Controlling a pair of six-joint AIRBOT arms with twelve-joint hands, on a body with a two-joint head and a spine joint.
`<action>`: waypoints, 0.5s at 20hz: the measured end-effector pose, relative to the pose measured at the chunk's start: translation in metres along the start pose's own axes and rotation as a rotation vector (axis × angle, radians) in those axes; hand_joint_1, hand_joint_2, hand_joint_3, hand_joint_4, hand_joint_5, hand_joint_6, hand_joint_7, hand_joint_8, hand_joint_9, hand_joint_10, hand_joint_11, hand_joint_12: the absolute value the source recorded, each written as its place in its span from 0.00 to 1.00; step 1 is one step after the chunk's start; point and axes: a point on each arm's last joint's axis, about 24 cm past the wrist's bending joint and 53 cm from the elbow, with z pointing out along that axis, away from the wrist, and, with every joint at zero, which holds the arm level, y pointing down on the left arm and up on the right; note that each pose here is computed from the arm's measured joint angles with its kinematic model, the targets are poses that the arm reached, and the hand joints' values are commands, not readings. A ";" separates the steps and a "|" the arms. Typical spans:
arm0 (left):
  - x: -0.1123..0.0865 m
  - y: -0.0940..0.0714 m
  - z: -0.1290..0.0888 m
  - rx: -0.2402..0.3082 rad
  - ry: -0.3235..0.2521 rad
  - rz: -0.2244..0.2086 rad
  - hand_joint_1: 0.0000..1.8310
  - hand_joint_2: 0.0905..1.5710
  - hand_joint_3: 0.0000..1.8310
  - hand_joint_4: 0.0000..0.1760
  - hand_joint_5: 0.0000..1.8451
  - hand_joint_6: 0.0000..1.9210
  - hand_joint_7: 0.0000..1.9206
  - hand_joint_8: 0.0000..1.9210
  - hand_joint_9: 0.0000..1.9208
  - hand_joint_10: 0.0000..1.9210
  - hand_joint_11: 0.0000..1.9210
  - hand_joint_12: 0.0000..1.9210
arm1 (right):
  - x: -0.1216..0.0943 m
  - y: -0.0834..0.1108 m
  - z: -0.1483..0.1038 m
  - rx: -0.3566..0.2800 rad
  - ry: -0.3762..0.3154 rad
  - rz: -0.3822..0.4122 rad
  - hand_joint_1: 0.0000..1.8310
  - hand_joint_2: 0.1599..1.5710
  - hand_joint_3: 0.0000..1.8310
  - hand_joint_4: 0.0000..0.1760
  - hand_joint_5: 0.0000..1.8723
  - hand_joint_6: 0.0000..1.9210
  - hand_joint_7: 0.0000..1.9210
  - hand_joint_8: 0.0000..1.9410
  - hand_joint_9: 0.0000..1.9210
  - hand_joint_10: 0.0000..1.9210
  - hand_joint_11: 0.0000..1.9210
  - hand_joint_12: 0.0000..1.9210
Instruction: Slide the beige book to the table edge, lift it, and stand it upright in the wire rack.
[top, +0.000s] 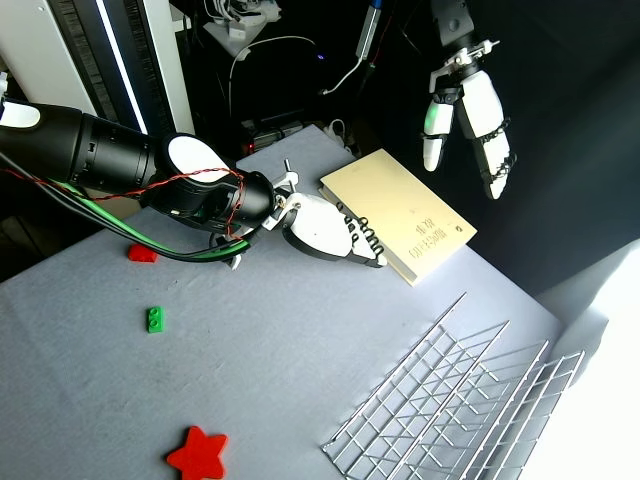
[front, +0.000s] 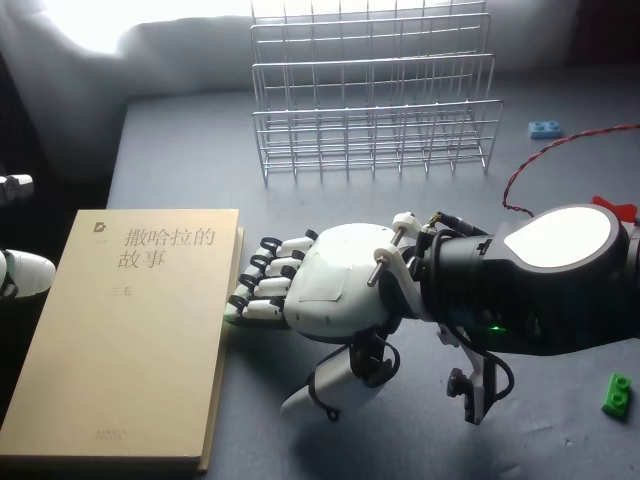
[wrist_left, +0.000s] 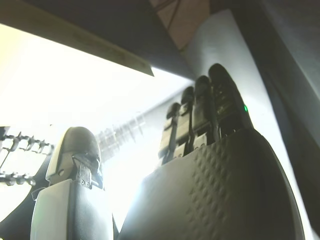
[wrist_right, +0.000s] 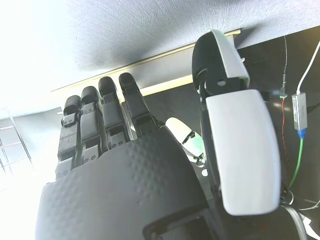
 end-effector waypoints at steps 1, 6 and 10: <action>-0.001 0.000 0.000 -0.001 -0.001 -0.002 0.23 0.75 0.00 0.31 0.00 0.00 0.03 0.00 0.03 0.00 0.00 0.18 | 0.000 0.000 0.000 0.001 0.000 0.000 0.03 0.72 0.00 0.00 0.00 0.00 0.01 0.00 0.00 0.00 0.00 0.00; -0.004 0.001 0.002 -0.001 -0.010 -0.009 0.22 0.76 0.00 0.28 0.00 0.00 0.03 0.00 0.02 0.00 0.00 0.16 | 0.000 0.000 0.000 0.000 0.000 0.000 0.04 0.71 0.00 0.00 0.01 0.00 0.02 0.00 0.01 0.00 0.00 0.00; -0.002 0.001 0.002 -0.001 -0.007 -0.012 0.23 0.76 0.00 0.28 0.00 0.00 0.04 0.00 0.03 0.00 0.00 0.13 | 0.001 0.002 0.000 -0.005 0.002 0.000 0.03 0.71 0.00 0.00 0.01 0.00 0.03 0.00 0.02 0.00 0.00 0.00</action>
